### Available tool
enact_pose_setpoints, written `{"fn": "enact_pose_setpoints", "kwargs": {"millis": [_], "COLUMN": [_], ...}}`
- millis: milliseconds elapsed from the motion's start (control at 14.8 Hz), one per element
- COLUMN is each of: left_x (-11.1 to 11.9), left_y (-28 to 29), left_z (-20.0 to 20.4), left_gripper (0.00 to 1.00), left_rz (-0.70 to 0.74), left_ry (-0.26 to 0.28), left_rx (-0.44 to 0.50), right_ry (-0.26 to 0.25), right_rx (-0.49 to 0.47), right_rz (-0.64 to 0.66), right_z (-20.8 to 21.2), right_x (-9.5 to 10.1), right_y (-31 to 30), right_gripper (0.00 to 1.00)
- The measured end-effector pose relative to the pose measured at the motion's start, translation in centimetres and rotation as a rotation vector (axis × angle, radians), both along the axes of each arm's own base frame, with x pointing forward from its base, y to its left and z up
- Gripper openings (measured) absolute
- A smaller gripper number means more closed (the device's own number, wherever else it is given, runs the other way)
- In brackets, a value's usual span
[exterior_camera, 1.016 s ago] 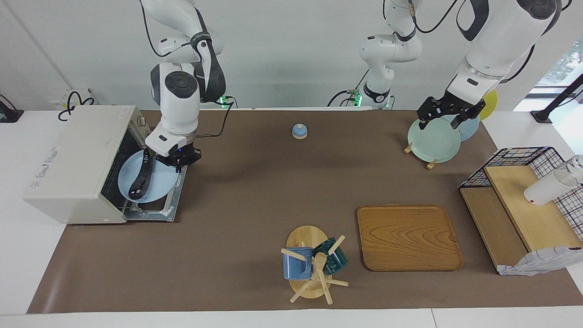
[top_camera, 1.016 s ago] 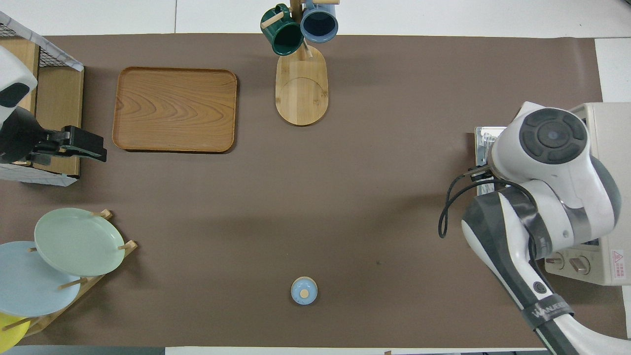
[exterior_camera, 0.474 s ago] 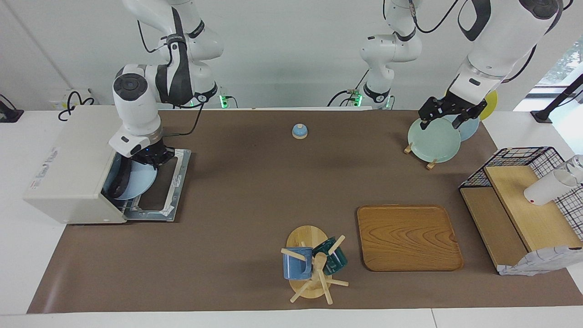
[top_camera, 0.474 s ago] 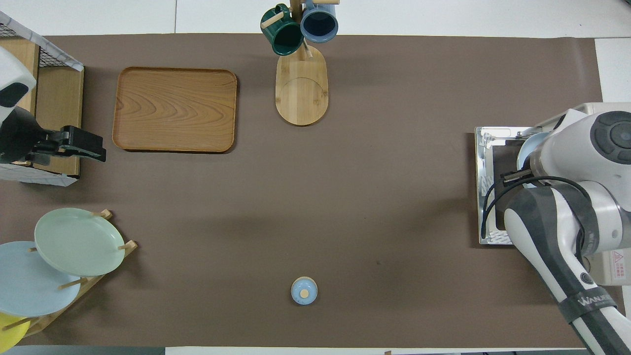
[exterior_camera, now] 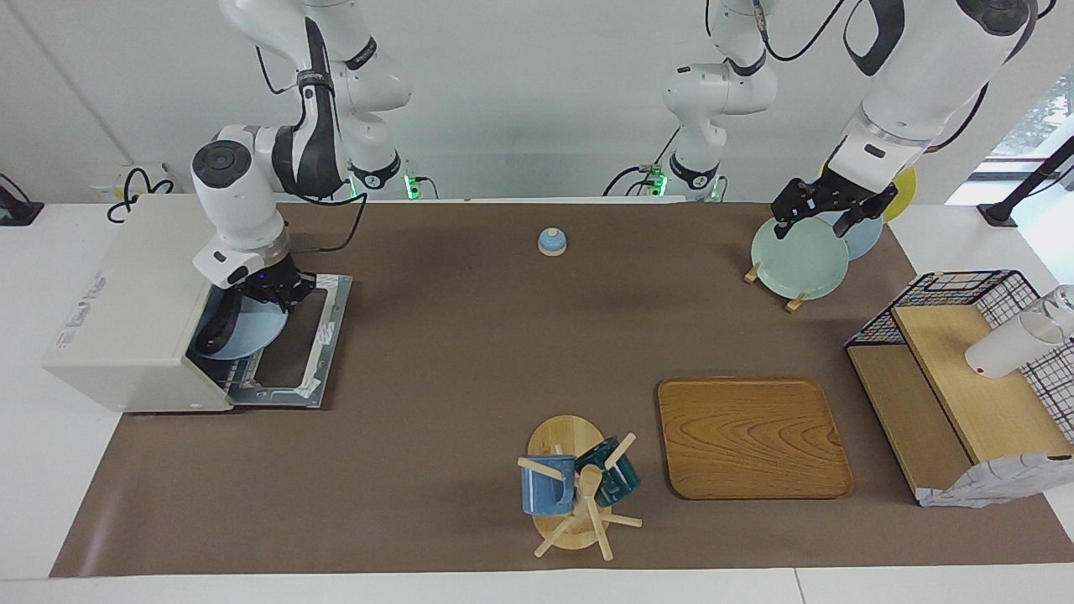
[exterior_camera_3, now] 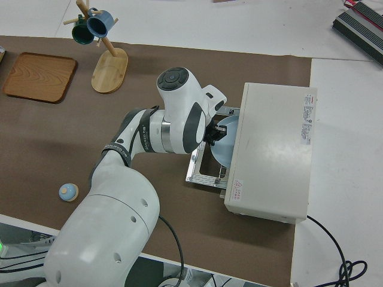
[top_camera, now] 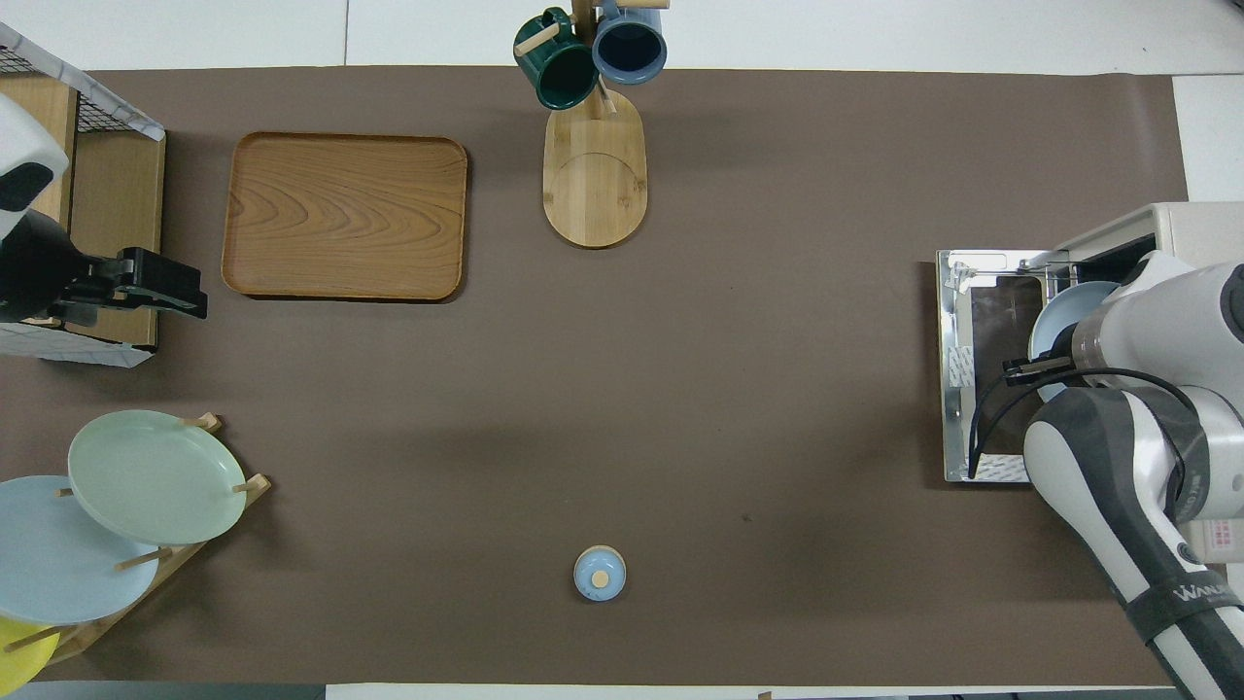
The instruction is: Put eggplant into oven
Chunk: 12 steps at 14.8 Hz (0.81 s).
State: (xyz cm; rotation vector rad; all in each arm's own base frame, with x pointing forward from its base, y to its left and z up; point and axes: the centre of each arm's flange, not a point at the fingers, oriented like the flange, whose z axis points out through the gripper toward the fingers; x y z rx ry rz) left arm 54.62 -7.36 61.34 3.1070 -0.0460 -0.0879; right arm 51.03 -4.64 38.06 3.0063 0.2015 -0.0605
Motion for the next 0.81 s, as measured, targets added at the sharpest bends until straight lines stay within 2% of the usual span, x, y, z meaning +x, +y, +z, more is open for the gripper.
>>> {"fn": "enact_pose_setpoints", "kwargs": {"millis": [68,135,406,542,610,745,813], "left_x": [0.0,0.0,0.0,0.0,0.0,0.0,0.0], "left_y": [0.0,0.0,0.0,0.0,0.0,0.0,0.0], "left_z": [0.0,0.0,0.0,0.0,0.0,0.0,0.0], "left_gripper": [1.0,1.0,1.0,1.0,1.0,1.0,1.0], "left_rz": [0.0,0.0,0.0,0.0,0.0,0.0,0.0], "left_ry": [0.0,0.0,0.0,0.0,0.0,0.0,0.0], "left_rx": [0.0,0.0,0.0,0.0,0.0,0.0,0.0], "right_ry": [0.001,-0.001,-0.006,-0.029,-0.045,-0.071,-0.078], "right_rx": [0.001,0.001,0.017,0.036,0.039,0.042,0.042], "right_rz": [0.007,0.015,0.054,0.073,0.067,0.052,0.051], "right_z": [0.0,0.1,2.6,4.0,4.1,2.6,1.1], "right_x": [-0.1,0.0,1.1,1.8,1.9,2.2,2.3], "right_y": [0.0,0.2,3.2,6.2,7.8,10.2,10.6], "right_gripper": [0.22,0.27,0.31,0.27,0.22,0.01,0.01]}}
